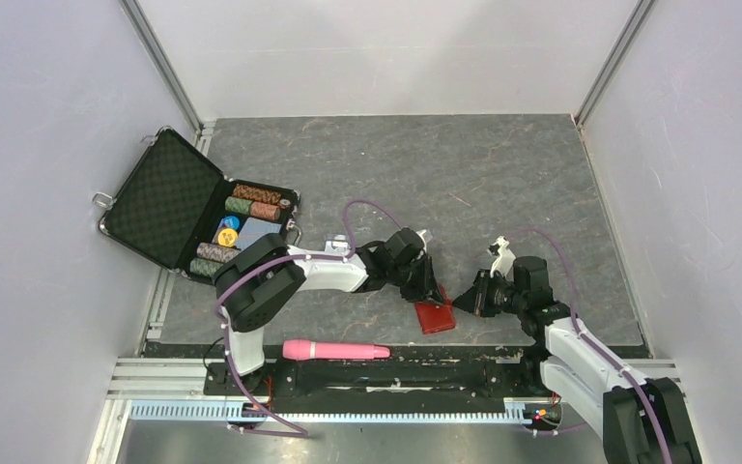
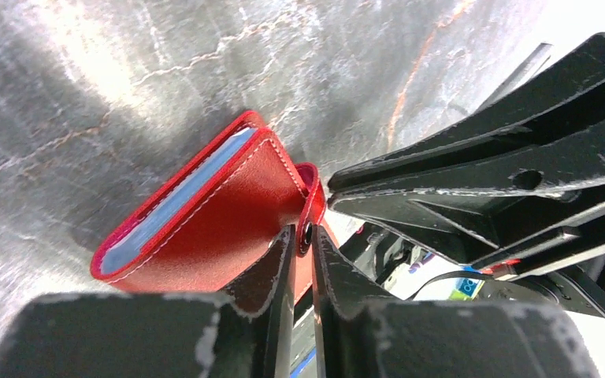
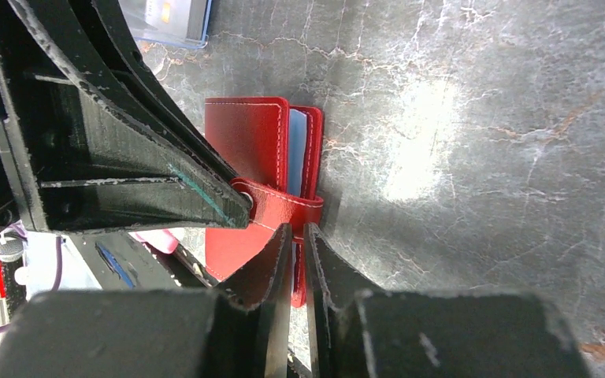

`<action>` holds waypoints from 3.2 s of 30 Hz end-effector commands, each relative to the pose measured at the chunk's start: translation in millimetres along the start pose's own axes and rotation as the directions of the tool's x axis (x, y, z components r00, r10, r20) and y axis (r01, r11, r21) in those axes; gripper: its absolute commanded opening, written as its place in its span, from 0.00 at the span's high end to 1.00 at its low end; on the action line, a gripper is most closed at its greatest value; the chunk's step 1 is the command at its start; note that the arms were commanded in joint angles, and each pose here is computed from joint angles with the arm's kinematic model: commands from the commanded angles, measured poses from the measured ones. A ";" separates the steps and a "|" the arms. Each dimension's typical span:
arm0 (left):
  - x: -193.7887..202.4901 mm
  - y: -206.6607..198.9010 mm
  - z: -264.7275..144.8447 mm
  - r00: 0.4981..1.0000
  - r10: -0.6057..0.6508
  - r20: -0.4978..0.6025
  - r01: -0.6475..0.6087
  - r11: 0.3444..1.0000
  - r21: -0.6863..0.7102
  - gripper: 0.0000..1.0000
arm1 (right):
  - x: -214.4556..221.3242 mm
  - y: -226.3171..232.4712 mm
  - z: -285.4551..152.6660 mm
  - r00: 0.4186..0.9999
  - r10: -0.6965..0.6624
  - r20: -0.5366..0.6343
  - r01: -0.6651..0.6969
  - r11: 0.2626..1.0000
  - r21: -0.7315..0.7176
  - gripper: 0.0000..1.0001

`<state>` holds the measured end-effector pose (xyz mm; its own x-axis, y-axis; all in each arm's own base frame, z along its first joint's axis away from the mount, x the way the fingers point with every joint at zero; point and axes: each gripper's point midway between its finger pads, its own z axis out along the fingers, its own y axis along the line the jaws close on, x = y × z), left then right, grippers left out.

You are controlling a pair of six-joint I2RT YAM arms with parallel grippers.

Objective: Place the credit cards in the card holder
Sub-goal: Close the card holder at the center of the board.

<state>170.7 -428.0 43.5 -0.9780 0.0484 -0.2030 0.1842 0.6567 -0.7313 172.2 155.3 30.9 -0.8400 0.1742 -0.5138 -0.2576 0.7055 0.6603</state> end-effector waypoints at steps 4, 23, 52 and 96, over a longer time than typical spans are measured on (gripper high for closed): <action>-10.6 1.3 -14.4 0.998 0.062 0.019 -0.059 0.992 -0.115 0.75 | -2.5 4.9 1.4 1.000 -0.017 0.011 0.018 0.999 -0.028 0.88; -20.1 -15.5 -30.5 0.992 0.109 0.071 -0.101 0.989 -0.110 0.62 | -5.1 10.6 3.8 1.000 -0.015 0.018 0.016 0.999 -0.051 0.88; 21.6 14.0 -51.3 0.989 0.146 -0.022 -0.146 0.944 -0.295 0.98 | -28.1 46.8 5.9 0.995 -0.054 0.084 0.066 0.986 -0.151 0.96; 22.3 31.1 -63.7 0.983 0.183 -0.029 -0.181 0.918 -0.353 0.98 | -0.2 51.8 64.1 0.988 -0.125 -0.090 0.123 0.992 -0.028 1.00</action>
<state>140.5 -365.5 44.7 -0.9542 0.1700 -0.2462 0.2644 0.8644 -0.4277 175.5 236.8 29.1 -0.8675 0.0287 -0.4965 -0.3560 0.6612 0.6603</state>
